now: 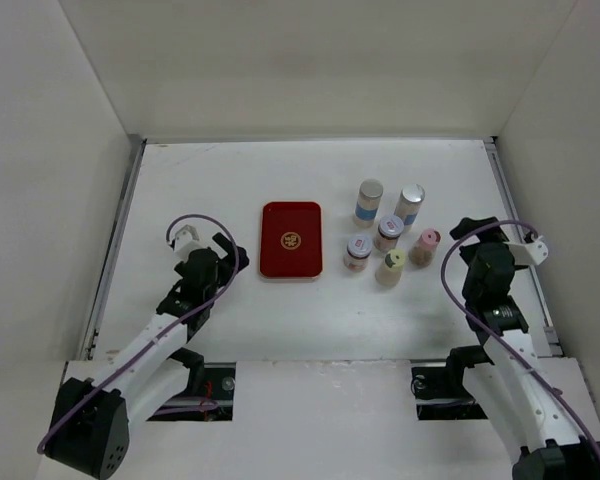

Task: Organize the condiment bottles

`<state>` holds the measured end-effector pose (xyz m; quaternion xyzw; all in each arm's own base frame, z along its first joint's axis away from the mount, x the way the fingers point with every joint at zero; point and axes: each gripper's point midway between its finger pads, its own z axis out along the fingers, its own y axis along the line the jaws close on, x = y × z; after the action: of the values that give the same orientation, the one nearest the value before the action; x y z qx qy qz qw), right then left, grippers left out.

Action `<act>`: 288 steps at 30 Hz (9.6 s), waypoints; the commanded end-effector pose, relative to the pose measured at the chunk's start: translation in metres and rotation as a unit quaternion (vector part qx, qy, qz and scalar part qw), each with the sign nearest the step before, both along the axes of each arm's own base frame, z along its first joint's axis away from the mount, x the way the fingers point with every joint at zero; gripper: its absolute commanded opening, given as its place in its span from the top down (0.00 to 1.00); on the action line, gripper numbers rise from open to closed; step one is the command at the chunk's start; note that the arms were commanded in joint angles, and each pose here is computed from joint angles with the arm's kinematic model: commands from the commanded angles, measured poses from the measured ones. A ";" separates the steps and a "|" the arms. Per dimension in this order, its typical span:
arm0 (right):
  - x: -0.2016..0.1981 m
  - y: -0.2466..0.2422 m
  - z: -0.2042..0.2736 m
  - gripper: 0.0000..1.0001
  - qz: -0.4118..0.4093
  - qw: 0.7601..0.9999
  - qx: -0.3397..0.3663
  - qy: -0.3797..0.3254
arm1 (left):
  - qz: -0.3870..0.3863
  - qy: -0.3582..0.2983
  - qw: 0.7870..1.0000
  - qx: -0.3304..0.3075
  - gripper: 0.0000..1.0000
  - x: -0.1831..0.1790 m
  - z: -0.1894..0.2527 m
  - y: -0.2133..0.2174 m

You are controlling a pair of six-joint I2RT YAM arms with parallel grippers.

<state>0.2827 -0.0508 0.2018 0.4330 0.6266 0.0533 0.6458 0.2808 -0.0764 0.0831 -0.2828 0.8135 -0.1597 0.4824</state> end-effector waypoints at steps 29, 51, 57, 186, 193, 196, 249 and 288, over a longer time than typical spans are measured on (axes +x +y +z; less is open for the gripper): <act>0.127 0.206 0.044 0.14 0.356 0.909 -0.188 0.111 | -0.023 -0.134 0.989 -0.059 0.00 0.012 0.026 -0.022; 0.198 0.228 -0.027 0.48 0.324 0.884 -0.228 0.246 | -0.029 -0.101 0.992 -0.075 0.00 0.012 0.002 -0.032; 0.204 0.238 0.071 0.55 0.293 0.918 -0.246 0.104 | -0.024 -0.098 0.992 -0.073 0.00 0.012 -0.002 -0.030; 0.122 0.485 -0.024 0.51 0.527 0.806 -0.250 0.102 | 0.011 -0.091 0.991 -0.095 0.00 0.008 -0.013 -0.016; 0.123 0.493 -0.046 0.49 0.530 0.801 -0.253 0.116 | 0.011 -0.091 0.991 -0.095 0.00 0.008 -0.013 -0.016; 0.123 0.492 -0.054 0.43 0.524 0.803 -0.256 0.124 | 0.011 -0.088 0.992 -0.094 0.00 0.008 -0.014 -0.016; 0.022 0.184 -0.077 0.47 0.291 0.904 -0.202 0.238 | 0.011 -0.077 0.993 -0.092 0.00 0.010 -0.019 -0.015; 0.195 0.390 -0.034 0.46 0.445 0.855 -0.234 0.128 | 0.008 -0.068 0.994 -0.090 0.00 0.012 -0.026 -0.017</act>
<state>0.4626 0.3247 0.1369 -0.0631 0.8517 0.1010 0.5104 0.2876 -0.0916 0.0519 -0.3184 0.7649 -0.2393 0.5063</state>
